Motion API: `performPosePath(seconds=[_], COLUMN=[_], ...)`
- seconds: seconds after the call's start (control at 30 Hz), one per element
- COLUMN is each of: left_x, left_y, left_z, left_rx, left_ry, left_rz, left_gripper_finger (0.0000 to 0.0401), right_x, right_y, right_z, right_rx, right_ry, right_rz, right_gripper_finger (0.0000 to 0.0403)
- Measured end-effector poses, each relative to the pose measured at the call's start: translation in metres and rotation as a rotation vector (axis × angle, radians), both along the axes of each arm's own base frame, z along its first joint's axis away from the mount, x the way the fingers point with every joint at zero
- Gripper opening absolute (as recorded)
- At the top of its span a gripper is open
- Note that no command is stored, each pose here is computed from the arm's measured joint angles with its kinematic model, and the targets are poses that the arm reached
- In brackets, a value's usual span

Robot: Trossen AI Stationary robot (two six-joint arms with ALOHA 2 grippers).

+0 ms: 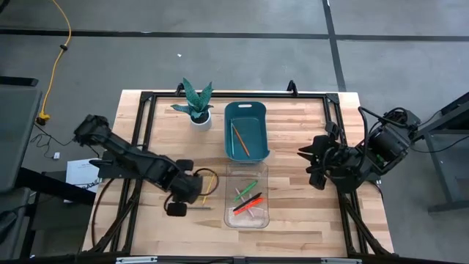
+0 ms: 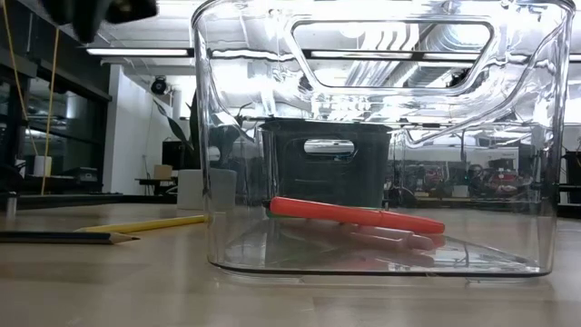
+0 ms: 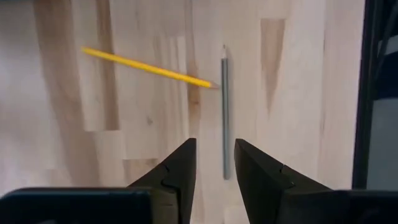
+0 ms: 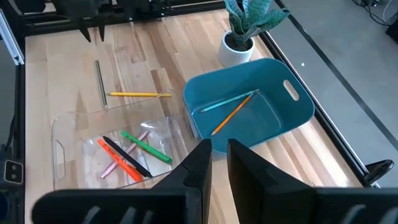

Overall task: Sort pens & pencils
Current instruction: Put the blue pencil into the blue bin

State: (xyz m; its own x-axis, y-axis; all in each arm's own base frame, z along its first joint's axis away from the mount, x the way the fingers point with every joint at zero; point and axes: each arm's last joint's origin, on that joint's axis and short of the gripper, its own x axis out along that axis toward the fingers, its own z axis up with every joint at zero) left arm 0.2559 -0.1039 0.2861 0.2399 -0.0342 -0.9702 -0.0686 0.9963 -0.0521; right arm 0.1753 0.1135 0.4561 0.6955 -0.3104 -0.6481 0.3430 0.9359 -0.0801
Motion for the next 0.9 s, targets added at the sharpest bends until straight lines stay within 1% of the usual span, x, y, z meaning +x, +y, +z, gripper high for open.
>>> performPosePath(seconds=[0.07,0.17,0.3,0.33,0.4,0.47,0.7,0.9], left_x=[-0.012,-0.022,-0.037,-0.040,-0.042,-0.044,-0.041,-0.030], left_y=[0.000,-0.003,-0.005,-0.006,-0.009,-0.011,-0.011,-0.018], left_z=[-0.011,-0.032,-0.067,-0.074,-0.083,-0.086,-0.091,-0.115], left_rx=[-0.032,-0.118,-0.194,-0.207,-0.237,-0.240,-0.187,-0.169], left_ry=[-0.017,-0.058,0.016,0.042,0.048,0.045,0.029,0.099], left_rz=[0.024,0.052,0.076,0.078,0.075,0.076,0.093,0.101], left_gripper_finger=[0.0095,0.0096,0.0096,0.0095,0.0095,0.0095,0.0095,0.0095], right_x=[0.000,0.000,0.000,0.000,0.000,0.000,0.000,0.000], right_y=[0.000,0.000,0.000,0.000,0.000,0.000,-0.001,-0.001], right_z=[0.000,0.000,0.000,0.000,0.000,0.000,0.001,0.001], right_rx=[-0.003,-0.007,-0.002,0.004,0.010,0.009,-0.008,-0.011], right_ry=[-0.002,-0.006,-0.009,-0.012,-0.014,-0.016,-0.032,-0.033], right_rz=[-0.002,-0.005,-0.011,-0.016,-0.022,-0.024,-0.039,-0.039], right_gripper_finger=[0.0041,0.0041,0.0041,0.0041,0.0041,0.0041,0.0041,0.0041])
